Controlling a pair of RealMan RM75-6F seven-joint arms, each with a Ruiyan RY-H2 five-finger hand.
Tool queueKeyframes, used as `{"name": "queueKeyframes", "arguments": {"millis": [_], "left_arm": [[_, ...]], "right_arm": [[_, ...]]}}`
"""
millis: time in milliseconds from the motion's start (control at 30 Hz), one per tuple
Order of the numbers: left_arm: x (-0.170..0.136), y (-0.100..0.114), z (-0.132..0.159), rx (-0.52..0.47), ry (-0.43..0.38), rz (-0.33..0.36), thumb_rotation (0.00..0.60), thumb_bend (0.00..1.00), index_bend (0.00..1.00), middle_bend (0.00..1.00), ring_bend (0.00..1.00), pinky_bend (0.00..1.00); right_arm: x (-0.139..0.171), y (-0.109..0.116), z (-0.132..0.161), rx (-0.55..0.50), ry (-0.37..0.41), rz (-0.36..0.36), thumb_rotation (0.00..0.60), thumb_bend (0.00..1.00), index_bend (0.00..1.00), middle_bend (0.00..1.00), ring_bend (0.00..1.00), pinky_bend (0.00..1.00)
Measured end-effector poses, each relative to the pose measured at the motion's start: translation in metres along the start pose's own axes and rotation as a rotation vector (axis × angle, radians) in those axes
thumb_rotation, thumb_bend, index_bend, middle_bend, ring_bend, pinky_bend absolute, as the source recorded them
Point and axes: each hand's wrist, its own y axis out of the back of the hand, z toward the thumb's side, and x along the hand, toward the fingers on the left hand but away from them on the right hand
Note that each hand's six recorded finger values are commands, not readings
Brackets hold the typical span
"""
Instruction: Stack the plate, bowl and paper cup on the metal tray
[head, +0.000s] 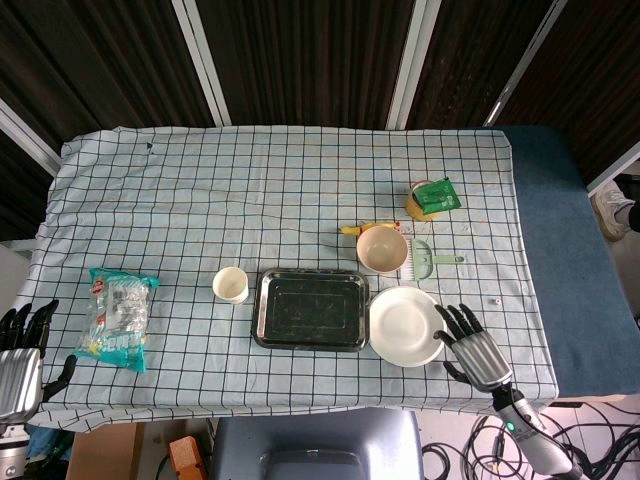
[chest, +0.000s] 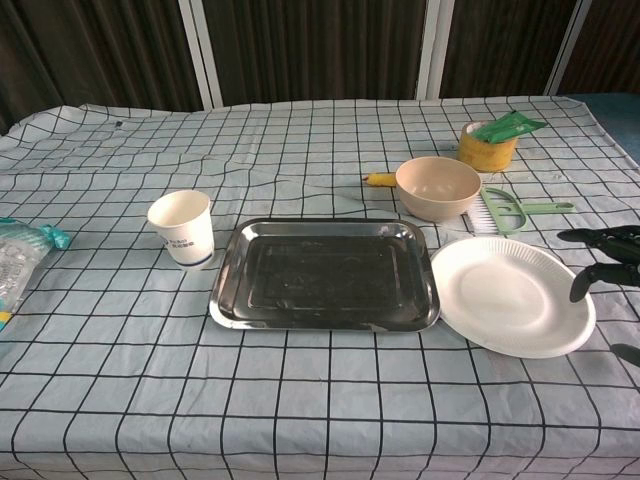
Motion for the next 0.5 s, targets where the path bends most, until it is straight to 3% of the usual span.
{"name": "queueKeyframes", "arguments": {"millis": [500], "left_arm": [[0.000,0.001,-0.001,0.016,0.007,0.011,0.600,0.37,0.01,0.14,0.04,0.05]], "right_arm": [[-0.008,-0.007,0.014,0.016,0.064,-0.030,0.600,0.22,0.43,0.00,0.00,0.00]]}}
